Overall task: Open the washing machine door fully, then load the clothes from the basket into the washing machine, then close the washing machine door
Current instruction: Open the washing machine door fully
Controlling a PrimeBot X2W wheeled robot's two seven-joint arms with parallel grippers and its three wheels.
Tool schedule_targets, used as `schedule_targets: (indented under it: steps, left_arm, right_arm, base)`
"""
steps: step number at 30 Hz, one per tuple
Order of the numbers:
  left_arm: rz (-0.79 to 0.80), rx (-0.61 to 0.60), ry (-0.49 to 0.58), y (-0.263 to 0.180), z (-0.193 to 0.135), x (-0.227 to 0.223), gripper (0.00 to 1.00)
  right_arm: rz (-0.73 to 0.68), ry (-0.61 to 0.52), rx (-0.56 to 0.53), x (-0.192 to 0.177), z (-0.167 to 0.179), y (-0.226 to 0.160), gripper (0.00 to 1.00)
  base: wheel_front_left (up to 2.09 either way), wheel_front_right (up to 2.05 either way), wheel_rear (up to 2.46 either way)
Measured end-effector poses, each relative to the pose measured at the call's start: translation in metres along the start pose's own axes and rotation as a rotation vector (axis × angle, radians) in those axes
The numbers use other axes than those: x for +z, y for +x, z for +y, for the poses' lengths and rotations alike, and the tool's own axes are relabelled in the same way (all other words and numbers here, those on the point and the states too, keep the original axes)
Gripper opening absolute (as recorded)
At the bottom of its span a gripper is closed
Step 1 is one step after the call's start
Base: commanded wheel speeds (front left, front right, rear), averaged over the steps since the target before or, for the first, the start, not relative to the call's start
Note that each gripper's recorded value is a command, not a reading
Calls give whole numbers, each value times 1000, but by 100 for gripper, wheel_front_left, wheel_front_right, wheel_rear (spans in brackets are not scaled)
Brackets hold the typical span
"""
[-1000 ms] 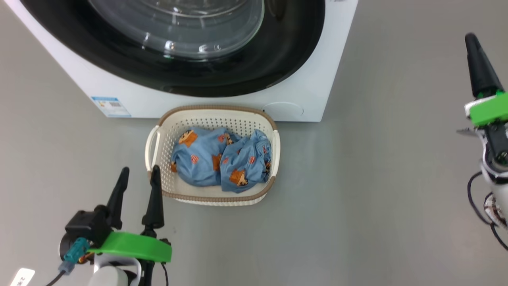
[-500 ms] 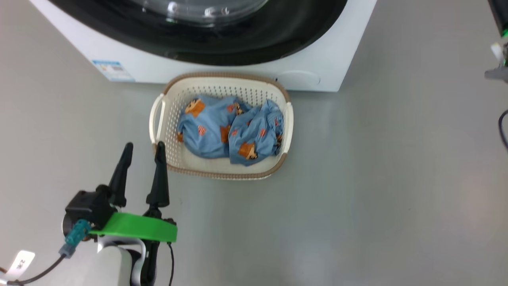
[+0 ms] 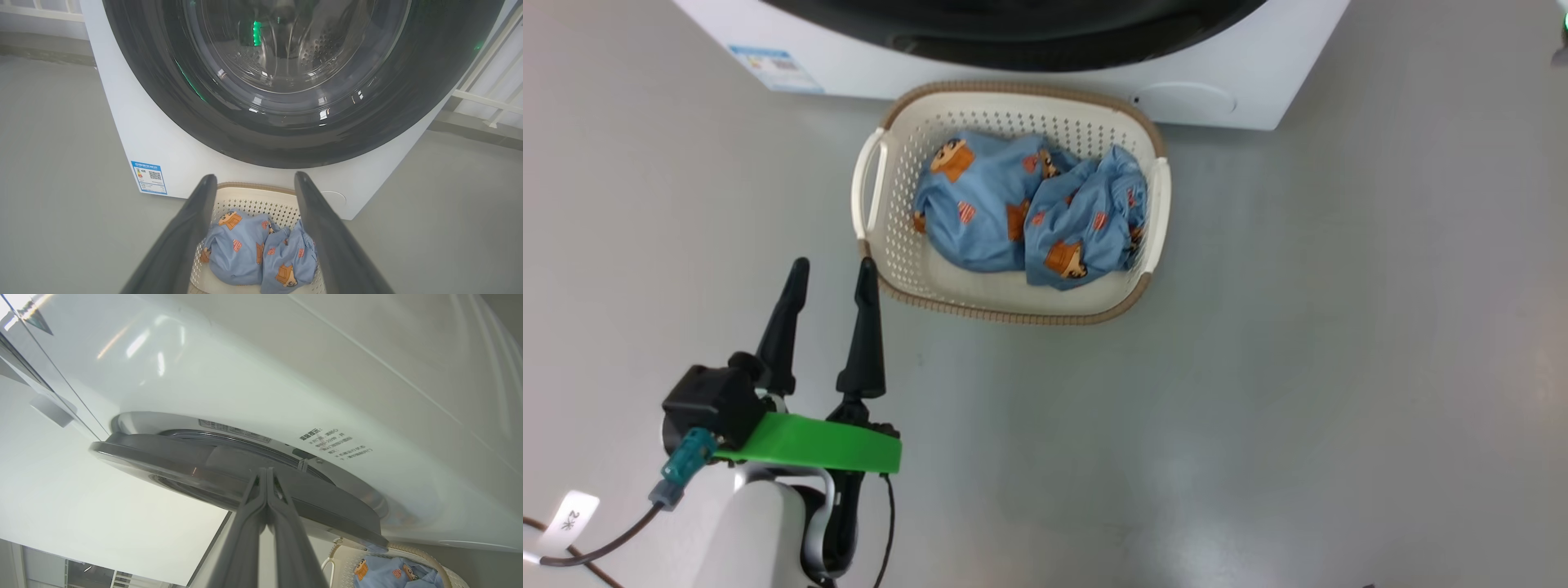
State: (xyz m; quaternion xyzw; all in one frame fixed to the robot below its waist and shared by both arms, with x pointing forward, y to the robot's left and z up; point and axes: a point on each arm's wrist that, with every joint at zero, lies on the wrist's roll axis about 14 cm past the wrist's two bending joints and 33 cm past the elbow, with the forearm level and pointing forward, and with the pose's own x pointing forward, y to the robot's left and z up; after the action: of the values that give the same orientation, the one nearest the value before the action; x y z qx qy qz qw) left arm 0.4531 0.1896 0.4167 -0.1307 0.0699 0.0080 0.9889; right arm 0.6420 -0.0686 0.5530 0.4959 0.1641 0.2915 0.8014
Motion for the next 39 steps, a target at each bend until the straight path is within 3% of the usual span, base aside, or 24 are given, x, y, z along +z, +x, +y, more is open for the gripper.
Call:
schedule_targets:
  steps: [14, 22, 39]
  left_arm:
    - [50, 48, -59, 2, 9, -21, 100]
    - [66, 78, -59, 0, 17, -26, 100]
    - [-2, 81, -65, -7, 14, 2, 100]
  right_arm:
    - [152, -5, 56, -15, 0, 52, 0]
    - [212, 68, 111, -27, 9, 76, 0]
    - [329, 58, 88, -53, 25, 56, 0]
  base:
    - [0, 0, 0]
    - [0, 0, 0]
    - [0, 0, 0]
